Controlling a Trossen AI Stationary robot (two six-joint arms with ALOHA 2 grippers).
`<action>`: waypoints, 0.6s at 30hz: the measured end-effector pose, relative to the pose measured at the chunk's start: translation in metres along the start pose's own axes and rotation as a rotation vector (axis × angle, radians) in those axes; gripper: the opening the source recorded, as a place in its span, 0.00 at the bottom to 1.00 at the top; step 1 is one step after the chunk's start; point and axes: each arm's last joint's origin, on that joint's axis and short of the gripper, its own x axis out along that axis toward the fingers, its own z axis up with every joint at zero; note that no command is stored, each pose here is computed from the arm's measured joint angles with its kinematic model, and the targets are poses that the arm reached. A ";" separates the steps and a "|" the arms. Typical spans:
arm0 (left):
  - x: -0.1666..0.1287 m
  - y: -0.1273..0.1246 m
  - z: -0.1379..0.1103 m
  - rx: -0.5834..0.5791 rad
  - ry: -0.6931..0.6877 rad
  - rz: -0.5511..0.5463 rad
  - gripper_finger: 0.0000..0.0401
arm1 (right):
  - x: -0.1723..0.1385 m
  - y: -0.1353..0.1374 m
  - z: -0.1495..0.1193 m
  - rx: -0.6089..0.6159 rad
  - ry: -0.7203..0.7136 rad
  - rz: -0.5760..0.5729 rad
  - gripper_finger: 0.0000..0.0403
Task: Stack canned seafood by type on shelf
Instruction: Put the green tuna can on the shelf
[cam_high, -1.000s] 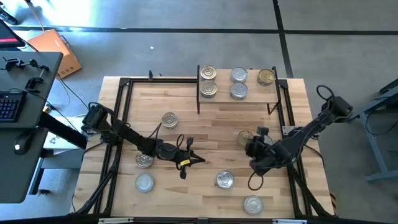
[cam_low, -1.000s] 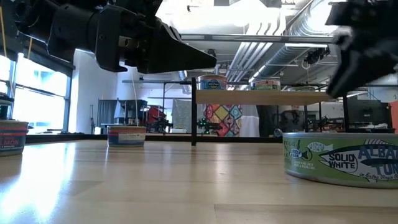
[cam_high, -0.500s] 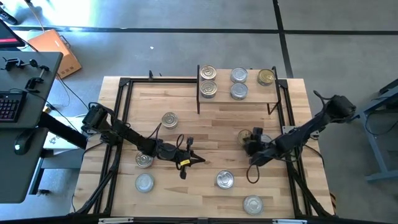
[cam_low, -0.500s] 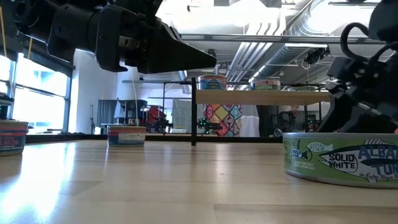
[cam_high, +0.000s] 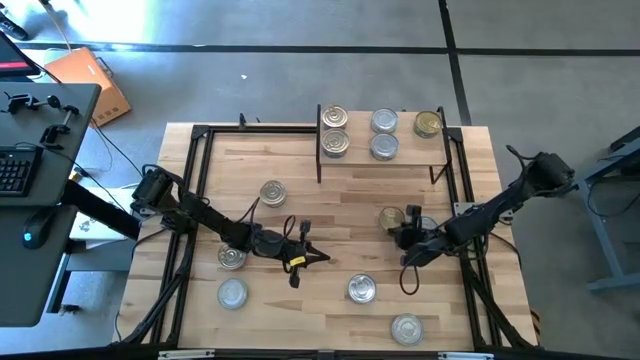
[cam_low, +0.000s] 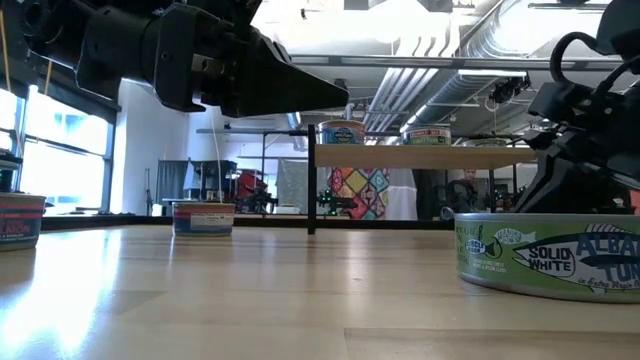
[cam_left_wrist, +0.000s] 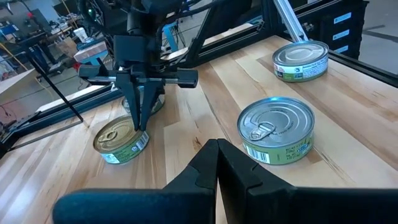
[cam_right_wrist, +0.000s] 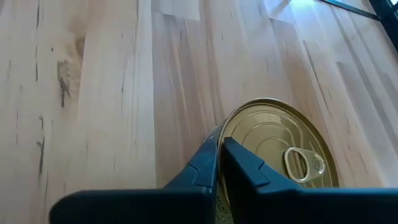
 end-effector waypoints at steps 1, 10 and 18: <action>0.000 0.000 0.000 0.000 0.000 0.000 0.00 | 0.000 0.000 0.000 0.010 -0.001 0.000 0.02; 0.000 0.000 0.000 -0.001 0.001 0.000 0.00 | -0.008 0.002 0.026 -0.040 0.008 0.000 0.00; 0.000 0.000 -0.001 -0.007 0.006 -0.002 0.00 | -0.024 0.000 0.058 -0.070 -0.006 -0.061 0.00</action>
